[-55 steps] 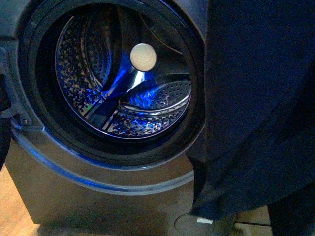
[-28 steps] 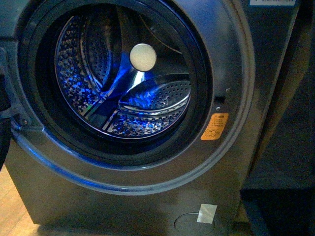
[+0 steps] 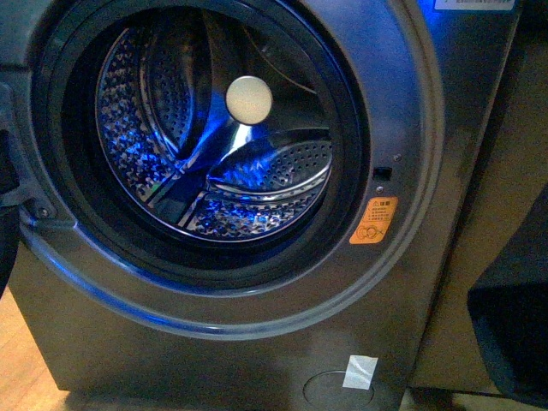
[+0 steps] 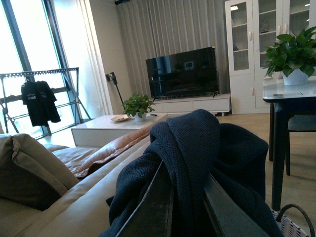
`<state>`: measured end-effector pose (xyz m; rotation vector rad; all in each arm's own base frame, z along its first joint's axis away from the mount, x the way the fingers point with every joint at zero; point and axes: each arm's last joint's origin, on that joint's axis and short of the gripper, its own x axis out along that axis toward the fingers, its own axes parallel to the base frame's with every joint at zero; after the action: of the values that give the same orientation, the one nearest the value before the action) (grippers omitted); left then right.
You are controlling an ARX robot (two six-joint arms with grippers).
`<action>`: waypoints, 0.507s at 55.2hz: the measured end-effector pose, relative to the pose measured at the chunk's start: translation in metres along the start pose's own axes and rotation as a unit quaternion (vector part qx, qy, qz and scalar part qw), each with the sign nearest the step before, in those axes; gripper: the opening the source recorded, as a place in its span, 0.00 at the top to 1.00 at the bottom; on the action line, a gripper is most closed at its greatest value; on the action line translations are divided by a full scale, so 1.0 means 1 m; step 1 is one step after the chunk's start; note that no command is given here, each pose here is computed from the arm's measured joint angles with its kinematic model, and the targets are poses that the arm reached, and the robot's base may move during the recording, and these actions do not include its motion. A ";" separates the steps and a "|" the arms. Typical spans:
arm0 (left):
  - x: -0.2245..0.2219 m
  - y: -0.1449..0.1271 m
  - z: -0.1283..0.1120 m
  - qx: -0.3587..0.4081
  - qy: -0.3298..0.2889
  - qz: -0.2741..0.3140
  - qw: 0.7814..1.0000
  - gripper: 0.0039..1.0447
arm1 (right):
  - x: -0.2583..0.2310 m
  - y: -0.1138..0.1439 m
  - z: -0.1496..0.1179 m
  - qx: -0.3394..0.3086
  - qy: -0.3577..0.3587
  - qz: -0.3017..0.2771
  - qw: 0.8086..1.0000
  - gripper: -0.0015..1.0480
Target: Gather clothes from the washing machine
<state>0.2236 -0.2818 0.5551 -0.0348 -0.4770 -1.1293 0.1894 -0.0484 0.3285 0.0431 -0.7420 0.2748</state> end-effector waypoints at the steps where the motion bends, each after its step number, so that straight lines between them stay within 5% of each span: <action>1: 0.000 0.000 0.000 0.000 0.000 0.000 1.000 0.93 | 0.000 -0.001 0.001 -0.003 -0.002 -0.002 1.000 0.93; 8: 0.000 0.000 0.000 -0.001 0.000 0.000 1.000 0.92 | 0.003 -0.015 0.017 -0.016 -0.012 -0.009 1.000 0.93; 28: 0.000 0.000 0.000 -0.001 0.000 0.000 1.000 0.24 | 0.011 -0.066 0.075 -0.078 -0.037 -0.054 0.995 0.94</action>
<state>0.2236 -0.2818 0.5551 -0.0361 -0.4762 -1.1296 0.1646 -0.1199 0.3949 -0.0549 -0.8306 0.1125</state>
